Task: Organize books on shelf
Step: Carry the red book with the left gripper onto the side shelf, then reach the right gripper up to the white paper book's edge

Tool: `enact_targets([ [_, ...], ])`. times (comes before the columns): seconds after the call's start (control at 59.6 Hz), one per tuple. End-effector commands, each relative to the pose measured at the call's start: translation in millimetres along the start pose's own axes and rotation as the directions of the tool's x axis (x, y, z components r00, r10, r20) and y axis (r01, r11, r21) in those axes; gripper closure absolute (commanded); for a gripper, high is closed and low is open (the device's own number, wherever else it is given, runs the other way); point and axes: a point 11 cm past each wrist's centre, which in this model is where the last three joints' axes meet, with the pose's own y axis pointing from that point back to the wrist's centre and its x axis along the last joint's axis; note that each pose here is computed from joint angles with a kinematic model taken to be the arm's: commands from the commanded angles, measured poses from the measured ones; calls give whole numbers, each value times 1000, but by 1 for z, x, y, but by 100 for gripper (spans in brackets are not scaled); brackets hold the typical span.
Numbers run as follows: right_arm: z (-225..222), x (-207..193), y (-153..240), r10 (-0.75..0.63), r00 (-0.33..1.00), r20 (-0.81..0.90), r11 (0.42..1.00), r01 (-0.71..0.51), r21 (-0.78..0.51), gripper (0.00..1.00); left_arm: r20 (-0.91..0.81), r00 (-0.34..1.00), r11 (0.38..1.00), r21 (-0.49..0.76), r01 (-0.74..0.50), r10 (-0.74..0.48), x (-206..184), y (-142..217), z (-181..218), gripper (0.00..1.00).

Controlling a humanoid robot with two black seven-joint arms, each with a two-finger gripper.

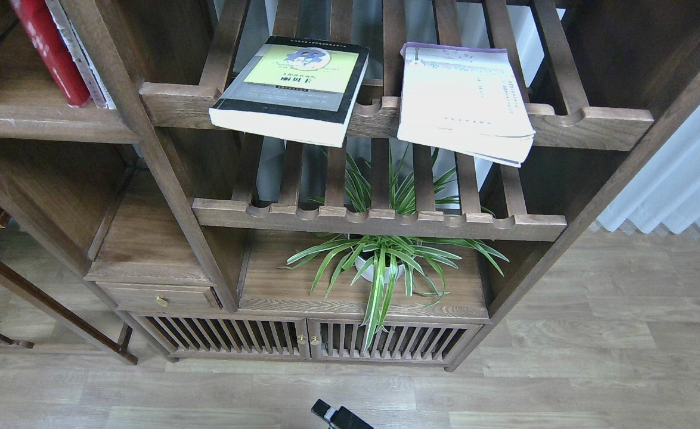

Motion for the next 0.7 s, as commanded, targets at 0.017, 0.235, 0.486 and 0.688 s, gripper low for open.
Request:
enact_targets([
  [0.017, -3, -1, 0, -2, 1000, 7, 1000, 2, 19, 0, -26, 999, 997, -78, -22, 20, 7, 31, 9, 18],
  [0.235, -20, -7, -3, -22, 999, 31, 994, 19, 110, 0, -113, 992, 983, -168, -72, 53, 17, 96, 7, 12],
  [0.486, -43, -27, -9, -89, 995, 42, 973, 77, 219, 0, -297, 947, 987, -59, -147, 124, 11, 174, -67, 0],
  [0.688, -63, -58, -14, -190, 981, 48, 939, 168, 299, 0, -439, 868, 972, 73, -223, 232, 1, 216, -142, 0],
])
